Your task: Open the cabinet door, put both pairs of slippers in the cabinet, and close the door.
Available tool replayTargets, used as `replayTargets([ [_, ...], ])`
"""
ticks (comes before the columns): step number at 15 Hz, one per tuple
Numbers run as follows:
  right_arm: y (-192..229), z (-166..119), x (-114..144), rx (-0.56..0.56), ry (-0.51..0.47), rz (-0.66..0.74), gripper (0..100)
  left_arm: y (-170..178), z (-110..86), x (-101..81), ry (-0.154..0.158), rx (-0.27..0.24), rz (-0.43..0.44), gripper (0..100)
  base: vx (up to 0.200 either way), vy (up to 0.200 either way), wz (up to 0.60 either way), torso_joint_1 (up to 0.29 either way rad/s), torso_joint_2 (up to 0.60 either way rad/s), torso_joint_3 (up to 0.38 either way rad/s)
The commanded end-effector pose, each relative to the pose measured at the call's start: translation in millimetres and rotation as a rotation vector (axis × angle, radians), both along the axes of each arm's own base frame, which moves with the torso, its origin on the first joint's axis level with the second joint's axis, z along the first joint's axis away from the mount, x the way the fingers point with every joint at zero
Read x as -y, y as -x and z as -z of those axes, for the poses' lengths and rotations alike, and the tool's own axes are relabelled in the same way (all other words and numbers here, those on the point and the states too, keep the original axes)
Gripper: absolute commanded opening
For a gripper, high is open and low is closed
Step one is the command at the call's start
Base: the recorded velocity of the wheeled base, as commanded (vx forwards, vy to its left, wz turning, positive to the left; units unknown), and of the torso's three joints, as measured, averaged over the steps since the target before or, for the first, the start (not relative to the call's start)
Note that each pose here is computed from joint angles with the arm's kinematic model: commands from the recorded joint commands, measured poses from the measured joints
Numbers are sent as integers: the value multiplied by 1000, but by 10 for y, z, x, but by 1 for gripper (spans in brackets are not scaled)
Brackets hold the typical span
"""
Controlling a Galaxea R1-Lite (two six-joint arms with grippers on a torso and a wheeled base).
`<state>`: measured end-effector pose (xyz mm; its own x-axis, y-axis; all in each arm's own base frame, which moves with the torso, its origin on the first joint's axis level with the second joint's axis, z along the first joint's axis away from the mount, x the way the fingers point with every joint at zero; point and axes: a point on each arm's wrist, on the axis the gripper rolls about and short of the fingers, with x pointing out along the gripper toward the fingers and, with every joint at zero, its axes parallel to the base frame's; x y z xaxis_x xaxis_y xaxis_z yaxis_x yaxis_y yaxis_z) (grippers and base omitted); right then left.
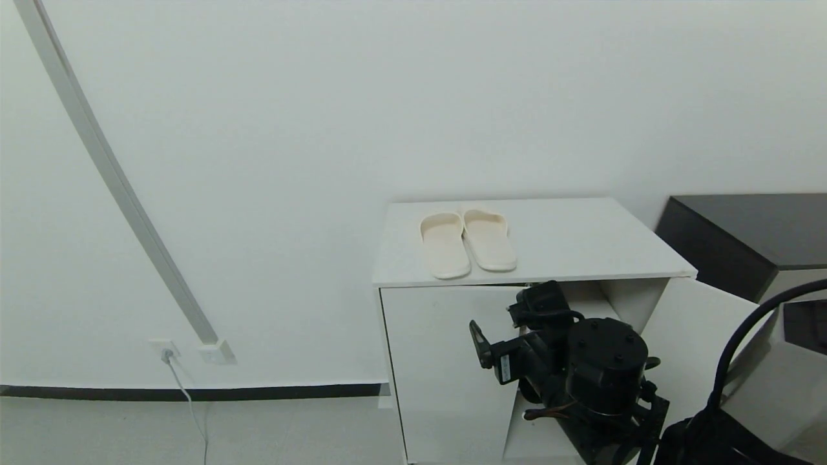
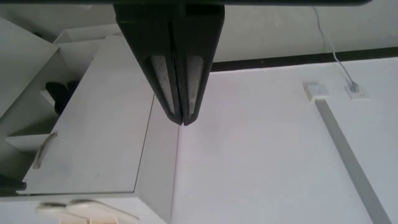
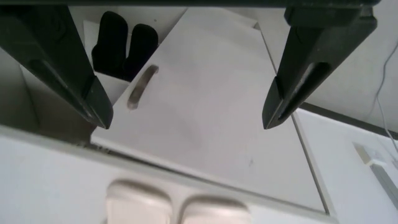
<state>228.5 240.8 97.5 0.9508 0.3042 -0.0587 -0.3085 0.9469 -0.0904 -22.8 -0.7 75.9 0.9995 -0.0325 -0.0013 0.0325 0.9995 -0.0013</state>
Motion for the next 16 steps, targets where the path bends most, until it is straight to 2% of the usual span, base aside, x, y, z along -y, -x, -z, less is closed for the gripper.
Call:
replayTargets([
  [1,-1,-5,2,2,-1,-5,100,0,-1,0,0,1,0,0,0,0,0,266,-608,-349],
  [9,4,-24,64,-1,4,-33,100,0,1,0,-1,0,0,0,0,0,0,190,-416,-226],
  [13,3,5,60,-7,12,-39,100,0,1,0,0,0,0,0,0,0,0,34,-80,-38],
  [16,0,-10,55,1,2,-46,100,-1,0,0,-1,-2,0,0,0,0,600,7,-4,1],
])
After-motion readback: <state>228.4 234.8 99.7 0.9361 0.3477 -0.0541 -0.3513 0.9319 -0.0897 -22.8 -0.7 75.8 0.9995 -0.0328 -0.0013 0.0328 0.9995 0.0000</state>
